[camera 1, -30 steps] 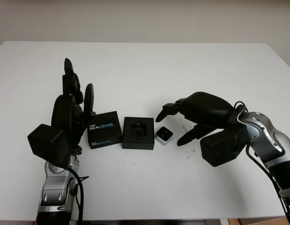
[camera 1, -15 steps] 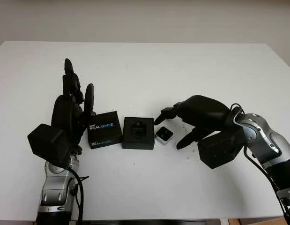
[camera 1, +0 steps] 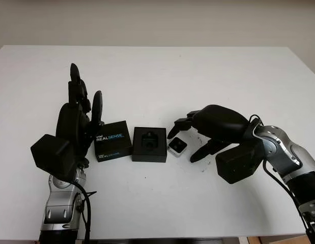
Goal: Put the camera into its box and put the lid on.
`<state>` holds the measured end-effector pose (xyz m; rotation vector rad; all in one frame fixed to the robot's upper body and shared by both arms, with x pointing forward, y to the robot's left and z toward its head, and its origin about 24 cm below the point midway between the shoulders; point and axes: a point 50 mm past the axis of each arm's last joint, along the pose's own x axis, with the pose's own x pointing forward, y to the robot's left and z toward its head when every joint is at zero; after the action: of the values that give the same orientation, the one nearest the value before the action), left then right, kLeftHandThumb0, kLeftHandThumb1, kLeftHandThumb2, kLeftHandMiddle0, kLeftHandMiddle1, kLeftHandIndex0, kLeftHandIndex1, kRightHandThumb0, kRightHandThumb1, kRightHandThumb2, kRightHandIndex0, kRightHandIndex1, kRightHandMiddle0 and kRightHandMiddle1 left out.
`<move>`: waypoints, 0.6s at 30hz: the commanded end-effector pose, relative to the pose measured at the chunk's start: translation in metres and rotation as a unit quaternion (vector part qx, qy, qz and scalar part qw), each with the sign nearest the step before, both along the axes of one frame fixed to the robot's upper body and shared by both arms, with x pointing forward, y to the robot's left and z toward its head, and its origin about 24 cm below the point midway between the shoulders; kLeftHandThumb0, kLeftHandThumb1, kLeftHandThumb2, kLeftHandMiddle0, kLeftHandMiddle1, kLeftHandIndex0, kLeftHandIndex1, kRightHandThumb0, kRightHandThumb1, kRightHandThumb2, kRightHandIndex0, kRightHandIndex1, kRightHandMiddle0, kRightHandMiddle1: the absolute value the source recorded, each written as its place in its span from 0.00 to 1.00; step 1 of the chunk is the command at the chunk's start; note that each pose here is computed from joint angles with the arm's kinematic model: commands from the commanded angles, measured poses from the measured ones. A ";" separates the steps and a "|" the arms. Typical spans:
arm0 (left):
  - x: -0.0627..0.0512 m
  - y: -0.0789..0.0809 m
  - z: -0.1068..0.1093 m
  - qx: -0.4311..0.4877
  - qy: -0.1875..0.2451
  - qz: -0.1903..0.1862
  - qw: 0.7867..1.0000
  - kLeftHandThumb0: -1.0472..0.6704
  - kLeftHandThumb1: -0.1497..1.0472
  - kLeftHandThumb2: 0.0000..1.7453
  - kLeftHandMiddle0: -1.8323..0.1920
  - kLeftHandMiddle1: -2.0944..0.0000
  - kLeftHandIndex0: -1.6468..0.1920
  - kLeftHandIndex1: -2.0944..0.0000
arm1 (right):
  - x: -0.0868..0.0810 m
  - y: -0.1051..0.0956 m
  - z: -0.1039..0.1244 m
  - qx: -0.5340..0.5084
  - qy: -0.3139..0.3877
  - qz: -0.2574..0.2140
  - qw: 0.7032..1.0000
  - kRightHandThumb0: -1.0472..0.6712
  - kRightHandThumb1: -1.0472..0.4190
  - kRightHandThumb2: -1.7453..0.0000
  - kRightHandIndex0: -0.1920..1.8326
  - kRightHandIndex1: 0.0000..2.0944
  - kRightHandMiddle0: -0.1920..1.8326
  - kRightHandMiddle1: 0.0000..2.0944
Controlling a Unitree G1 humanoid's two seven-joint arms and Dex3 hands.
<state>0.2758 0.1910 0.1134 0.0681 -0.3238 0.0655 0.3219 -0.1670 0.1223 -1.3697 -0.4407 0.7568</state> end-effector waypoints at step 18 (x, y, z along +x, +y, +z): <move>-0.002 0.000 0.002 -0.004 -0.006 0.004 1.000 0.18 1.00 0.31 1.00 1.00 1.00 1.00 | 0.005 0.001 -0.020 0.022 0.026 0.009 0.999 0.37 0.14 0.97 0.28 0.56 0.34 0.50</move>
<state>0.2757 0.1909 0.1128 0.0646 -0.3199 0.0718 0.3290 -0.1688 0.1116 -1.3175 -0.4479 0.7578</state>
